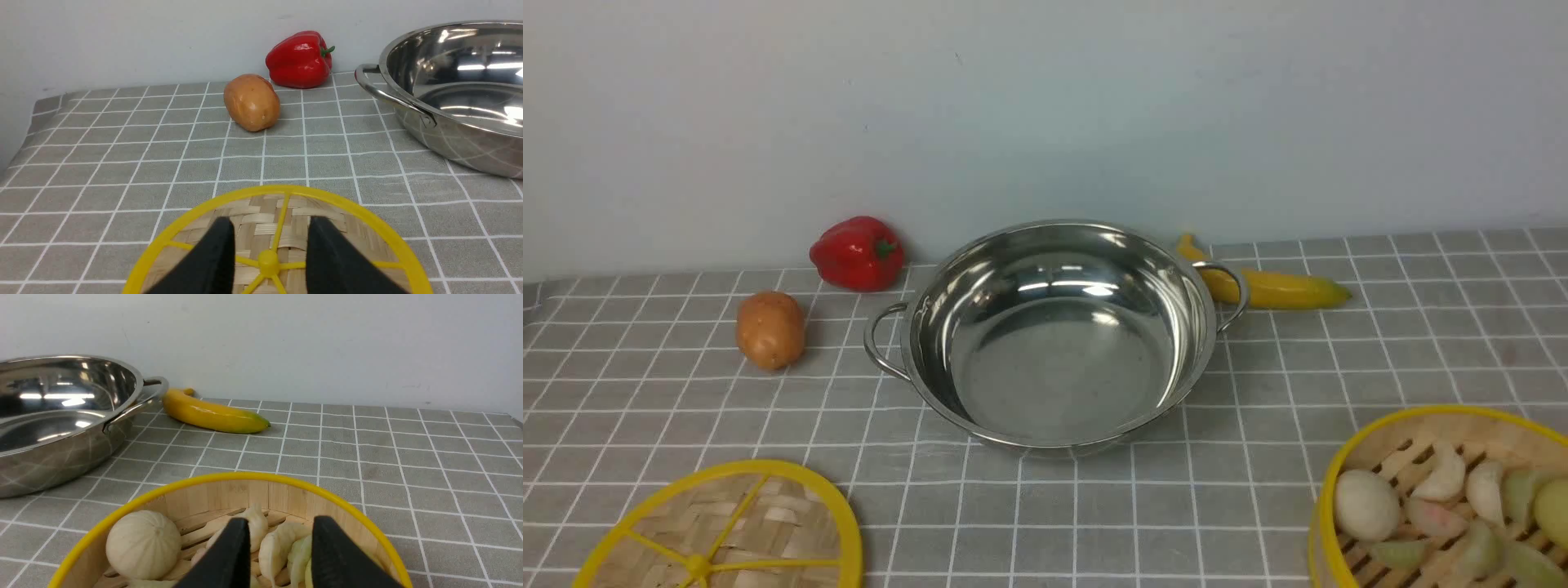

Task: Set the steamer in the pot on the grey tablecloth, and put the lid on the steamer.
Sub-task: 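Reach for and grasp the rim of the bamboo steamer holding the buns with the right gripper, then place the bamboo steamer basket of food into the steel pot with the right gripper, then grasp the bamboo steamer lid lying on the table by its centre knob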

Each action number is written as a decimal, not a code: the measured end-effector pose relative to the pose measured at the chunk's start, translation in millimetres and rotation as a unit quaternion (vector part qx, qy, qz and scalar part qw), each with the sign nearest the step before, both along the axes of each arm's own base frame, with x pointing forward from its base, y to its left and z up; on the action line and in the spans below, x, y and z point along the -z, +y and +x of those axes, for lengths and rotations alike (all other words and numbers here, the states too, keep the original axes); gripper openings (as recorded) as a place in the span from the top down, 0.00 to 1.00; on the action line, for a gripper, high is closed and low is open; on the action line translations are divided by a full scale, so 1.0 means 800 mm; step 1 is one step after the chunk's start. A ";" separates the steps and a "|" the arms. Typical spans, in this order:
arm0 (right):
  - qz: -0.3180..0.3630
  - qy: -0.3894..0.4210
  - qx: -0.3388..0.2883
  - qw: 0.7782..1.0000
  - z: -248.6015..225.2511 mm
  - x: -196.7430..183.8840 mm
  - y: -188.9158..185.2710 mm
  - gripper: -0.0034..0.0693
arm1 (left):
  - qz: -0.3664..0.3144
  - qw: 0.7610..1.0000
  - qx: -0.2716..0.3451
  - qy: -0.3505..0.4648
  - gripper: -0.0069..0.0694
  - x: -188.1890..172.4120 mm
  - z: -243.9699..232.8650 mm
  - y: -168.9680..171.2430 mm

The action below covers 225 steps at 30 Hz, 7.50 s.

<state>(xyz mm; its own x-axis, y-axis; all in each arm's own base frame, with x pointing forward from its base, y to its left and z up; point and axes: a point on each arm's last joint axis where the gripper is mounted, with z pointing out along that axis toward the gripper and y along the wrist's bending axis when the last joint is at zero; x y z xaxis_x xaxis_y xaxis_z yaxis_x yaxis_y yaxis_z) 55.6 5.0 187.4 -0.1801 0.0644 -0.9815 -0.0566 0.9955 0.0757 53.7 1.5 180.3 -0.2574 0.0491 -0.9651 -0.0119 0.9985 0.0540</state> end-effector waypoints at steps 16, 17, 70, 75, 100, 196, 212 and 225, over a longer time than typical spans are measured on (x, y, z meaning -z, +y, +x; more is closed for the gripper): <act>0.000 0.000 0.000 1.000 0.000 0.000 0.000 0.62 | 0.000 1.000 0.000 0.000 0.59 0.000 0.000 0.000; 0.000 0.000 0.000 1.000 0.000 0.000 0.000 0.62 | 0.000 1.000 0.000 0.000 0.59 0.000 0.000 0.000; -0.128 0.389 -0.318 0.855 0.085 -0.103 0.056 0.48 | 0.000 1.000 0.000 0.000 0.59 0.000 0.000 0.000; -0.157 0.458 -0.325 0.813 0.112 -0.070 0.076 0.46 | 0.000 1.000 0.000 0.000 0.59 0.000 0.000 0.000; -0.217 0.558 -0.296 0.744 0.163 0.024 0.121 0.87 | 0.000 1.000 0.000 0.000 0.59 0.000 0.000 0.000; -0.364 0.214 -0.224 0.878 0.326 -0.281 0.306 0.96 | 0.000 1.000 0.000 0.000 0.59 0.000 0.000 0.000; -0.201 0.190 -0.130 0.952 0.290 -0.346 0.248 0.96 | 0.000 1.000 0.000 0.000 0.59 0.000 0.000 0.000; -0.028 0.091 -0.059 0.994 0.149 -0.169 0.051 0.93 | 0.000 1.000 0.000 0.000 0.59 0.000 0.000 0.000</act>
<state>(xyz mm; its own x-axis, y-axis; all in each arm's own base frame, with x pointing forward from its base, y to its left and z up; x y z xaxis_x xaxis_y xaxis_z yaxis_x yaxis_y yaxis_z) 174.4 46.0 322.5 -0.3588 -0.0205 -0.9332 -0.1629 0.9858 0.0409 53.7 1.5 180.3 -0.2574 0.0491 -0.9651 -0.0119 0.9985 0.0540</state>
